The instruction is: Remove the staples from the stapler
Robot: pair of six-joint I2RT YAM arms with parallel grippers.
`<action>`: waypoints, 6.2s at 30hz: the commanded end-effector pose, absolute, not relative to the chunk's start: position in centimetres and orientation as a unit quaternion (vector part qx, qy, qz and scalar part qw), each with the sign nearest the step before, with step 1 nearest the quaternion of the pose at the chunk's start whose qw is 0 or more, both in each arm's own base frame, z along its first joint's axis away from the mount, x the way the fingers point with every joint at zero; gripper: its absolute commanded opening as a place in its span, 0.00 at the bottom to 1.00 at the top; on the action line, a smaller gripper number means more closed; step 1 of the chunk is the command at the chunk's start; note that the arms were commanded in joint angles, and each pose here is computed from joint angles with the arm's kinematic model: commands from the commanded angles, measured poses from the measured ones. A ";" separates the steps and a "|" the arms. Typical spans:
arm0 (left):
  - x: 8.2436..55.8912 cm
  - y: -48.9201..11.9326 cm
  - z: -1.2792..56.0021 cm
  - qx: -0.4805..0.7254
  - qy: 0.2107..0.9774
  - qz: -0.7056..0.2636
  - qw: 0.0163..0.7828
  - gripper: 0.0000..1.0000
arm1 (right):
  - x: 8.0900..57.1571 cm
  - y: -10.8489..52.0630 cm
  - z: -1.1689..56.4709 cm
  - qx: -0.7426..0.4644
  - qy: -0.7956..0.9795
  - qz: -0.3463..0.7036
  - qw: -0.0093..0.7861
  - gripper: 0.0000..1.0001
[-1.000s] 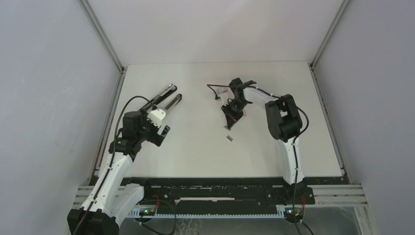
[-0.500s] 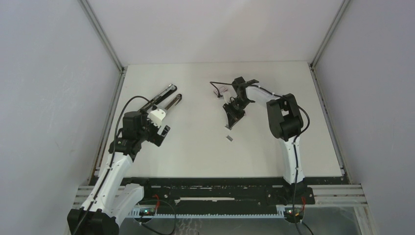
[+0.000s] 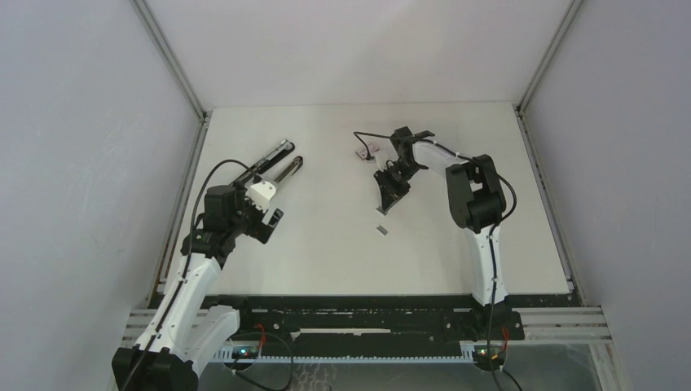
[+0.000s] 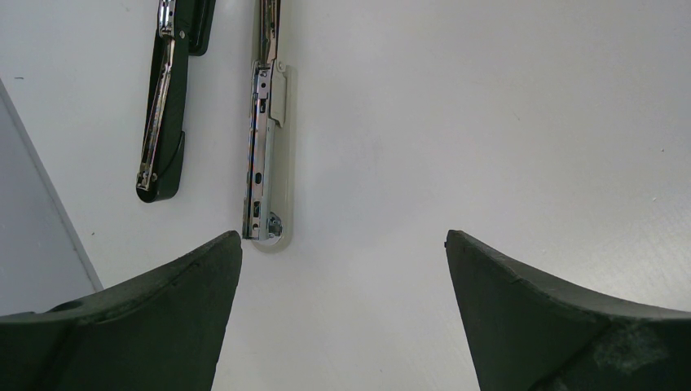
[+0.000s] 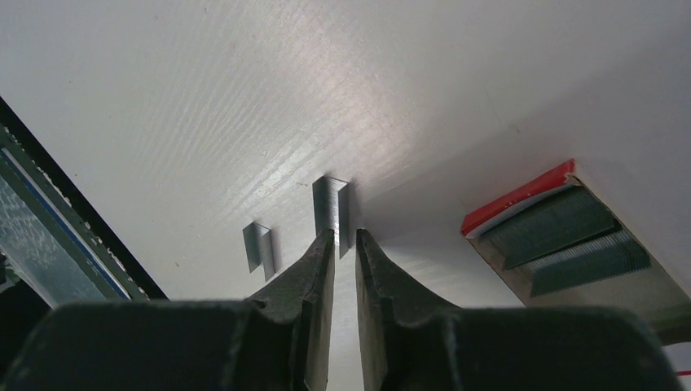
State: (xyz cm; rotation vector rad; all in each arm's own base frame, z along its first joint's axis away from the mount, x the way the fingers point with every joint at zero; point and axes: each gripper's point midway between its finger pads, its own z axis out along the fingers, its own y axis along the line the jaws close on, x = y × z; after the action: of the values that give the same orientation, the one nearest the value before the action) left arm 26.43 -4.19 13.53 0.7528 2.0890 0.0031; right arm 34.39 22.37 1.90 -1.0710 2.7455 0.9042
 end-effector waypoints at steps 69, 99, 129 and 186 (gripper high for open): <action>26.7 -4.1 14.0 0.310 0.833 0.009 0.459 1.00 | 36.7 21.5 -0.7 -0.345 0.922 0.166 0.052 0.15; 26.7 -4.1 14.2 0.307 0.832 0.009 0.461 1.00 | 36.2 21.0 -0.6 -0.299 0.920 0.251 0.016 0.03; 26.7 -4.1 14.1 0.308 0.833 0.009 0.460 1.00 | 37.0 20.0 0.1 -0.253 0.921 0.295 0.014 0.18; 26.7 -4.0 14.2 0.308 0.832 0.010 0.462 1.00 | 38.4 18.1 -2.6 -0.304 0.950 0.062 0.045 0.18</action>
State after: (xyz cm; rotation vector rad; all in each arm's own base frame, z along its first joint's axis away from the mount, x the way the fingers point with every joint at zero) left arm 26.43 -4.16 13.72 0.7587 2.0790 0.0091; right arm 36.02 20.89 1.30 -0.8920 2.9166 0.5189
